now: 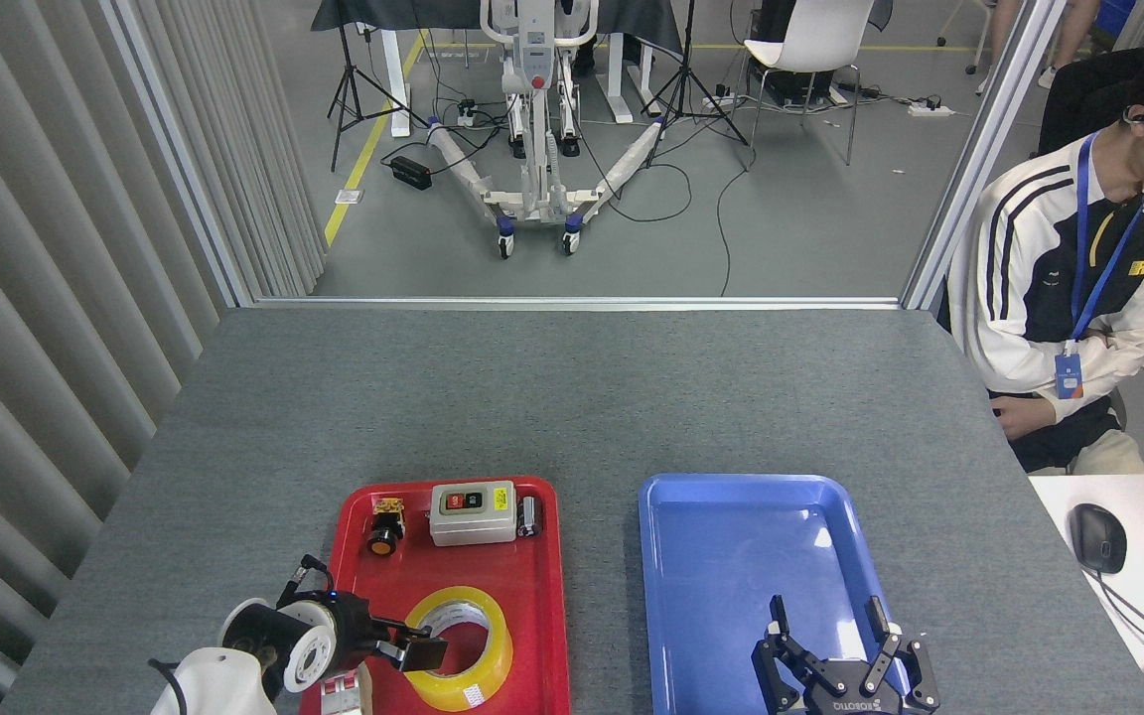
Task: Place and move tape with both arms
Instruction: 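Lift the tape and carry it toward the right gripper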
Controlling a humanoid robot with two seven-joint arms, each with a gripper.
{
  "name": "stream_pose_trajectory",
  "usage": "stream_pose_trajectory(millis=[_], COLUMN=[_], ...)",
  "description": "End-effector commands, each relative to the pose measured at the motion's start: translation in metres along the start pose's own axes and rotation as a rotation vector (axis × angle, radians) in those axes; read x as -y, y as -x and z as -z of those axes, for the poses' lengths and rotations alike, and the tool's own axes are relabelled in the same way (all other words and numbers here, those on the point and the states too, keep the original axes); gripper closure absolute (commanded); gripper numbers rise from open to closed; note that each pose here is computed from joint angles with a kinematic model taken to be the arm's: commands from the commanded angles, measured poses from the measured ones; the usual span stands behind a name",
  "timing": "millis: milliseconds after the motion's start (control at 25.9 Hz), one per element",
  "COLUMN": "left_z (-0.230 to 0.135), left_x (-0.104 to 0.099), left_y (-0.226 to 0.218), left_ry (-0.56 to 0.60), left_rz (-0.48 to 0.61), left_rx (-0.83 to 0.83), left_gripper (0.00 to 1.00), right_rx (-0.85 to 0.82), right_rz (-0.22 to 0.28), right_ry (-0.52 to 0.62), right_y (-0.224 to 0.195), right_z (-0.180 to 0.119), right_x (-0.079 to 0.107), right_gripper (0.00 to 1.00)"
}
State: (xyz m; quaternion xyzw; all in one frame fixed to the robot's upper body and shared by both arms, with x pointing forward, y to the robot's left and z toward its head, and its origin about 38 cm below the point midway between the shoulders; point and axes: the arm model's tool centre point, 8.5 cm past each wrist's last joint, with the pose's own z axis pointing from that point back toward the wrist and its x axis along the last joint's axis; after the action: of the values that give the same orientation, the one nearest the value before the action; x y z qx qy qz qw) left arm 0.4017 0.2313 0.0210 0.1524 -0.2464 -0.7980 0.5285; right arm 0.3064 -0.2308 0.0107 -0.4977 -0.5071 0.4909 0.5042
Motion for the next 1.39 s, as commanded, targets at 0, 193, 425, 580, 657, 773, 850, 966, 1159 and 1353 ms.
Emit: stream_pose_trajectory(millis=[0,193,425,580,657,773,850,966,1159,1353], left_z=[0.003,0.003,-0.014,-0.039,-0.051,-0.039,-0.032,-0.028,-0.024,-0.019], left_x=[-0.002,-0.002,-0.038,-0.061,-0.065,-0.058,-0.054,-0.053,-0.051,-0.049], left_y=[-0.005,-0.016,-0.032,-0.048,-0.064,-0.074,-0.077,-0.081,-0.089,-0.098], left_ry=[0.027,0.043,-0.101,-0.324,-0.466,-0.472,-0.455,-0.444,-0.440,-0.425], left_rz=[0.032,0.100,0.099,0.035,0.001,-0.109,-0.131,-0.138,-0.153,-0.164], left_rx=[0.015,0.156,0.365,0.674,0.883,0.967,0.975,0.982,0.998,1.015], left_gripper=[0.48,1.00,1.00,1.00,1.00,1.00,1.00,1.00,1.00,1.00], right_rx=[-0.003,-0.006,-0.006,-0.005,0.011,0.116,0.267,0.482,0.695,0.816], right_rz=[-0.001,0.002,0.002,0.002,0.003,0.023,0.055,0.083,0.163,0.220], right_ry=[-0.001,0.000,-0.001,0.002,0.007,0.038,0.096,0.171,0.228,0.204], right_y=[0.000,0.000,0.000,0.000,-0.002,-0.013,-0.022,-0.023,-0.046,-0.070], right_z=[0.000,0.000,-0.001,-0.001,-0.002,-0.004,-0.010,-0.019,-0.036,-0.057], right_x=[0.000,0.000,-0.001,0.000,0.000,0.002,0.006,0.016,0.029,0.026], right_gripper=[0.00,0.00,0.00,0.00,0.00,0.00,0.00,0.01,0.01,0.01])
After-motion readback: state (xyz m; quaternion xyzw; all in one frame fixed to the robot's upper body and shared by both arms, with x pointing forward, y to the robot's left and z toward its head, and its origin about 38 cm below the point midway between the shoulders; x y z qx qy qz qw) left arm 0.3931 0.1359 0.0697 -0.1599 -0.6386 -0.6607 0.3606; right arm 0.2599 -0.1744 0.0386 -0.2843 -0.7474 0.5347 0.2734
